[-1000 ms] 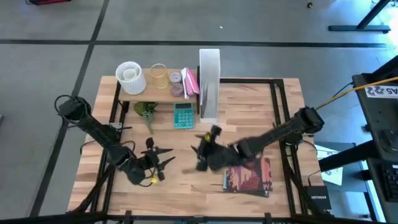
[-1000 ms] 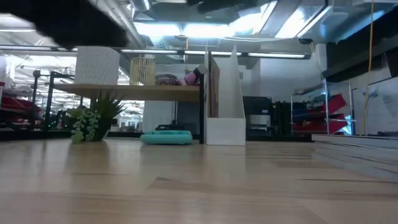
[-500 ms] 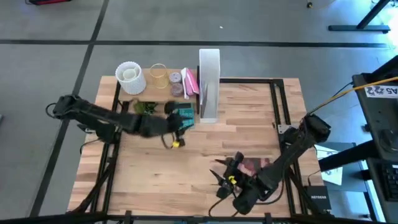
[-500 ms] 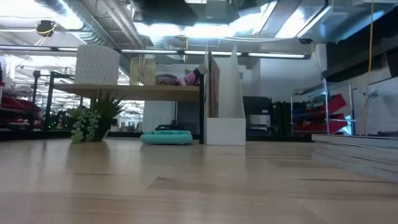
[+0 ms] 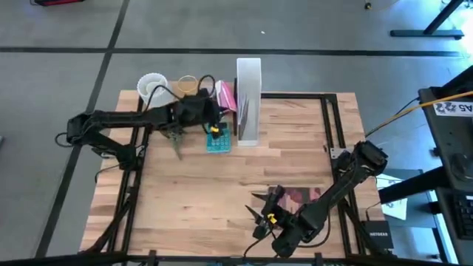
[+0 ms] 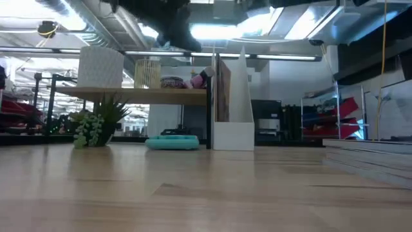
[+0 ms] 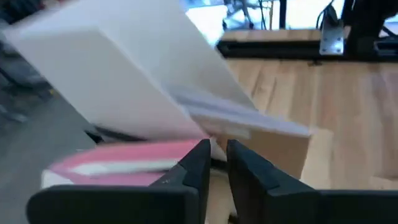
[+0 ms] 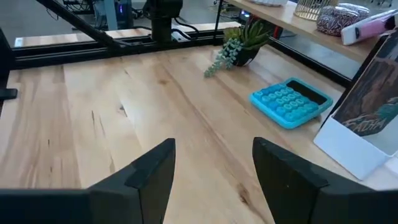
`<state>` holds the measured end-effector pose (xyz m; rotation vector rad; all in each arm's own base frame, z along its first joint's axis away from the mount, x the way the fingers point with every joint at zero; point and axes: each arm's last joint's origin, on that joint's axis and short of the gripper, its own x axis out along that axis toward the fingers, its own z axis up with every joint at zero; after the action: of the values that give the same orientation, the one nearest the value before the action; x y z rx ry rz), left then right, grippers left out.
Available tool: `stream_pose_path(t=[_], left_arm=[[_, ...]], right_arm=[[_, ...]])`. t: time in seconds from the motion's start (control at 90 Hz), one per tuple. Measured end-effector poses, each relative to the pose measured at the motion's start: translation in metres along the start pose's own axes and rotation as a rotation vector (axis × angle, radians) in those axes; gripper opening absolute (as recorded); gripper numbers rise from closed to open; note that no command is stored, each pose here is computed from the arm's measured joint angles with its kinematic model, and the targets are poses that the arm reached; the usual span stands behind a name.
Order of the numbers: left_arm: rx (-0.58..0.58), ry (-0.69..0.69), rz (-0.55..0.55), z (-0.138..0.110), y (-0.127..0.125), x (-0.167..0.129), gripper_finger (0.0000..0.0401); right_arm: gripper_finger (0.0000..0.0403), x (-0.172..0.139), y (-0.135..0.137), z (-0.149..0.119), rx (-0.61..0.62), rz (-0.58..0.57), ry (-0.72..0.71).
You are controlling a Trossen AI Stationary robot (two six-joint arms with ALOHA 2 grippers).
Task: Stock shelves
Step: Adjust the pink stapler on the shelf
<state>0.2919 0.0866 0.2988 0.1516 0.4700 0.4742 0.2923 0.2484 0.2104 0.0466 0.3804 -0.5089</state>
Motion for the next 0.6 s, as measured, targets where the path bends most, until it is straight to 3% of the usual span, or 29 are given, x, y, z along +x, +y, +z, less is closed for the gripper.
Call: stream_pose_path(t=[0.322,0.5,0.6], left_arm=[[0.071,0.137,-0.030,-0.019,-0.009,0.016,0.0015],[0.058,0.167,0.105,-0.022,-0.007,0.023,0.0014],[0.037,0.168,0.124,-0.022,-0.006,0.023,0.0014]], right_arm=[[0.0198,0.005,-0.002,0.002,0.009,-0.012,0.001],[0.0198,0.004,-0.001,0.002,0.020,-0.006,-0.002],[0.0198,0.004,-0.001,0.002,0.020,-0.005,-0.002]])
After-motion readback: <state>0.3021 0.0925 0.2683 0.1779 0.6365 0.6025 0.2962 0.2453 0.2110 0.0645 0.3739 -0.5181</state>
